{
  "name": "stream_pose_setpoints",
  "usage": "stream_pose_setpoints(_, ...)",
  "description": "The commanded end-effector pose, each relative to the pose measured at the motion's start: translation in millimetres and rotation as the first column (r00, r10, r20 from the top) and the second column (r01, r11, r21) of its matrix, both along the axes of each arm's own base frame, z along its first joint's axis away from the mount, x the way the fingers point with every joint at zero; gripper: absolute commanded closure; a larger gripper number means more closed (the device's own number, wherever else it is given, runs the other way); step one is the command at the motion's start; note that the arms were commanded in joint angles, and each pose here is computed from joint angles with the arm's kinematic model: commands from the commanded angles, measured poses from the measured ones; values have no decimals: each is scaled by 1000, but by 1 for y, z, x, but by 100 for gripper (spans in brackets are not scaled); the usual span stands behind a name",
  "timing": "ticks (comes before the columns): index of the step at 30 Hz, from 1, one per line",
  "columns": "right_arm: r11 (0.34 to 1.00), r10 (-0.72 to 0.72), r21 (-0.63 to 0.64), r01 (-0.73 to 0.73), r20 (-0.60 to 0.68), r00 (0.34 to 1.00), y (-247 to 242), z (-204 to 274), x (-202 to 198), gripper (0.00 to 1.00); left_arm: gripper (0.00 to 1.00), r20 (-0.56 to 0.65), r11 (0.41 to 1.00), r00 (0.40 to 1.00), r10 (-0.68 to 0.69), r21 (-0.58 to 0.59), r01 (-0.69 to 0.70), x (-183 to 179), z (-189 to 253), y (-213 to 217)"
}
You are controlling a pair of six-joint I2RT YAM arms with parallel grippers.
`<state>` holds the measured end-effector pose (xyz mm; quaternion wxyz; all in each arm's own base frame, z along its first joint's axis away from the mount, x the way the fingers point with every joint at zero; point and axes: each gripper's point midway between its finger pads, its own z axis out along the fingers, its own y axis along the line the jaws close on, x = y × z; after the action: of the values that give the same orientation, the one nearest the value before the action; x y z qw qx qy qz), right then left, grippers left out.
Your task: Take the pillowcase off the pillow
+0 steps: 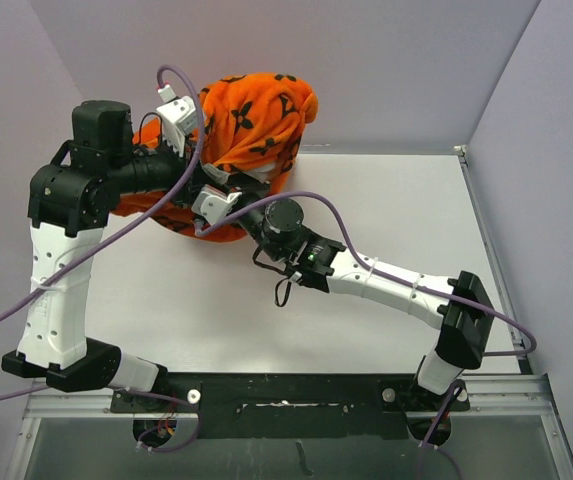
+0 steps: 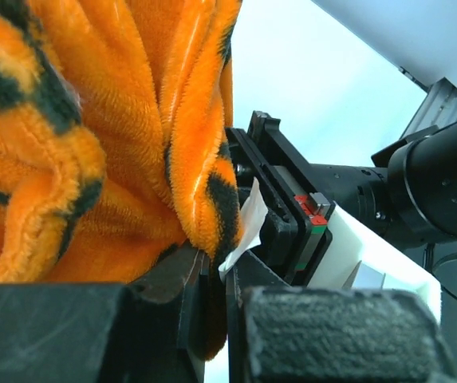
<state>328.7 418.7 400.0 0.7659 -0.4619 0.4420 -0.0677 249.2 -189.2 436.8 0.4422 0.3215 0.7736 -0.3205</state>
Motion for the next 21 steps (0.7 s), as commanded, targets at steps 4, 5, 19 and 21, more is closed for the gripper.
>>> stream_pose_setpoints(4,999,1,50,5,-121,993,-9,-33,-11,100,100,222,981,964,-146,-93,170,-51,70,0)
stream_pose_setpoints(5,998,2,58,7,-147,989,-12,-36,-12,100,100,269,988,956,-118,-63,139,-48,74,8)
stream_pose_setpoints(19,983,5,173,65,-375,927,-57,-72,-37,100,100,685,947,696,213,31,-320,-10,126,86)
stream_pose_setpoints(21,975,-12,196,101,-410,912,-71,-83,-42,100,100,719,933,646,255,-9,-358,-7,140,92)
